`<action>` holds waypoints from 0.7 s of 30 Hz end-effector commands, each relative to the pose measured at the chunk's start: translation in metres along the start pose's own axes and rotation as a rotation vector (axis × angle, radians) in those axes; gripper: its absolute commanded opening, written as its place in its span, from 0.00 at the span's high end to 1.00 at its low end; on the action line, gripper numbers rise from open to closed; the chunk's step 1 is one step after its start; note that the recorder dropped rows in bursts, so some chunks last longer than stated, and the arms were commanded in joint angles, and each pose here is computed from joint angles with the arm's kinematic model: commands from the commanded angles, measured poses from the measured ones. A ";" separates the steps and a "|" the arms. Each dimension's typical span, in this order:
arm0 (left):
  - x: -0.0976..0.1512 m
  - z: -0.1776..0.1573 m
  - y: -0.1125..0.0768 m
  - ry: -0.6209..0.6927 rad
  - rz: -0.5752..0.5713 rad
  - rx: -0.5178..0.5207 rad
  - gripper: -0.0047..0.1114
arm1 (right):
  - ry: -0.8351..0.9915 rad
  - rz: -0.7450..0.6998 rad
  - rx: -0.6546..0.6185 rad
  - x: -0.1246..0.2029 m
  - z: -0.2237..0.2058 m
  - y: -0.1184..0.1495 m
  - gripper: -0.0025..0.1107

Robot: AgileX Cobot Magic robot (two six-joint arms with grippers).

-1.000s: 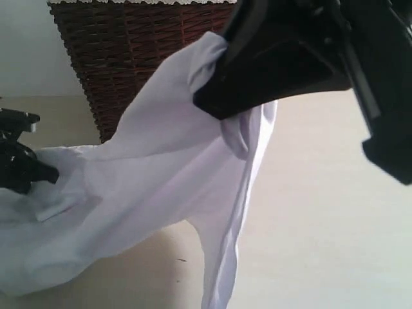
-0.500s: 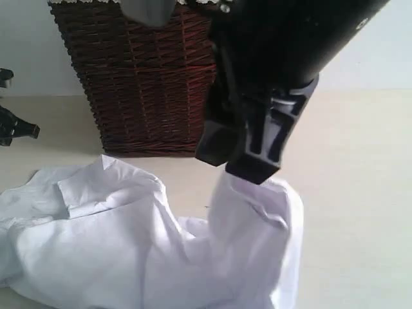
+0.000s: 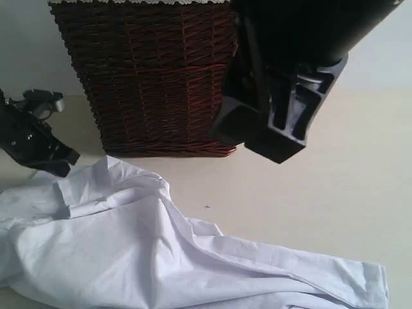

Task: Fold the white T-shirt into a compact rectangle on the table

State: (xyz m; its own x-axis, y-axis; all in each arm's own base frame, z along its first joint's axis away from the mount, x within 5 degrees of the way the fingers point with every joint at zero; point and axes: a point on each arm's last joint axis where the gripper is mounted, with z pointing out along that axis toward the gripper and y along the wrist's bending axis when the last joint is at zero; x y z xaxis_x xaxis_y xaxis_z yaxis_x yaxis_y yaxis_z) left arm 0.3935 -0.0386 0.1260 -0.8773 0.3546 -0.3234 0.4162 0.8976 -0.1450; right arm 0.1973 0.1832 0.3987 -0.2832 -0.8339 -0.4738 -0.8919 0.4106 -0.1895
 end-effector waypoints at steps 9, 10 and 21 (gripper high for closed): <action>-0.004 0.030 0.034 -0.086 -0.083 -0.227 0.96 | -0.040 0.020 0.014 0.001 -0.008 0.000 0.48; -0.007 0.027 0.040 -0.113 -0.111 -0.241 0.96 | -0.041 0.021 0.012 0.000 -0.008 0.000 0.48; -0.023 -0.038 0.065 -0.246 -0.215 -0.284 0.96 | -0.046 0.022 0.012 0.000 -0.008 0.000 0.48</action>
State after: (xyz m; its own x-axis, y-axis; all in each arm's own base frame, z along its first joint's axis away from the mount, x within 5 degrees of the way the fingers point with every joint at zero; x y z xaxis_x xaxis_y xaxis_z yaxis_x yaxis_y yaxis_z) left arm 0.4318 0.0231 0.1277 -0.8756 0.1235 -0.4669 0.1280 0.9915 0.0223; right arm 0.1951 0.1822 0.4031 -0.2838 -0.8164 -0.5029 -0.8863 0.4235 -0.1873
